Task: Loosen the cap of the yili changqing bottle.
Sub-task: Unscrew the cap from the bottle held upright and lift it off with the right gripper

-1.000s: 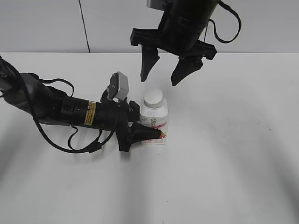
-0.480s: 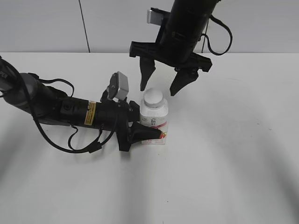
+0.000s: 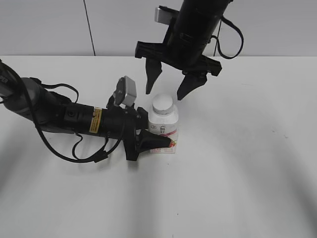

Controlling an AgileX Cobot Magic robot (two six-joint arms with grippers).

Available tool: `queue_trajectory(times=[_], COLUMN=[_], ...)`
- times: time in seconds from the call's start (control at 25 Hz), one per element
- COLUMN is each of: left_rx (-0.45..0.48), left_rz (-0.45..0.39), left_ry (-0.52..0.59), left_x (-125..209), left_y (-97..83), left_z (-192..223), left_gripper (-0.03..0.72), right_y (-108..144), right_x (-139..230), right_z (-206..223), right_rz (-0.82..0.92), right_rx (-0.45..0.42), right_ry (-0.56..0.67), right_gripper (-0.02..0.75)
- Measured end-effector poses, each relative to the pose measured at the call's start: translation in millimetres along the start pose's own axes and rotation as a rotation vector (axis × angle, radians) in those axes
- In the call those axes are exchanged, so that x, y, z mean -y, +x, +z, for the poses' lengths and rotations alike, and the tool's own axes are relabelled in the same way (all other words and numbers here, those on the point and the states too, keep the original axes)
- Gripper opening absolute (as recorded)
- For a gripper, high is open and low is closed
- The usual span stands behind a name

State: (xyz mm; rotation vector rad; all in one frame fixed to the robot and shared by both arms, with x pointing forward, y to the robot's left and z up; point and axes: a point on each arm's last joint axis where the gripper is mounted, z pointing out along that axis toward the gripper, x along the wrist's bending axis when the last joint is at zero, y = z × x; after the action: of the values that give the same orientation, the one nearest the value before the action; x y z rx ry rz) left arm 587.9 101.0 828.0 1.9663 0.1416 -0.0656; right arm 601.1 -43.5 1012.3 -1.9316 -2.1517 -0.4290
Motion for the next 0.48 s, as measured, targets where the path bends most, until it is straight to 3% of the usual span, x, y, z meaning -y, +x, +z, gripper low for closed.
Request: queue_trajectory(times=[0.48], left_rx=[0.0], left_rz=[-0.001], left_ry=[-0.001], left_x=[-0.1], left_y=[0.0], left_z=[0.0], left_gripper=[0.385], right_y=[-3.4], right_x=[0.1], right_z=[22.7], right_rz=[0.029], right_rx=[0.0], right_ry=[0.078], right_gripper=[0.533])
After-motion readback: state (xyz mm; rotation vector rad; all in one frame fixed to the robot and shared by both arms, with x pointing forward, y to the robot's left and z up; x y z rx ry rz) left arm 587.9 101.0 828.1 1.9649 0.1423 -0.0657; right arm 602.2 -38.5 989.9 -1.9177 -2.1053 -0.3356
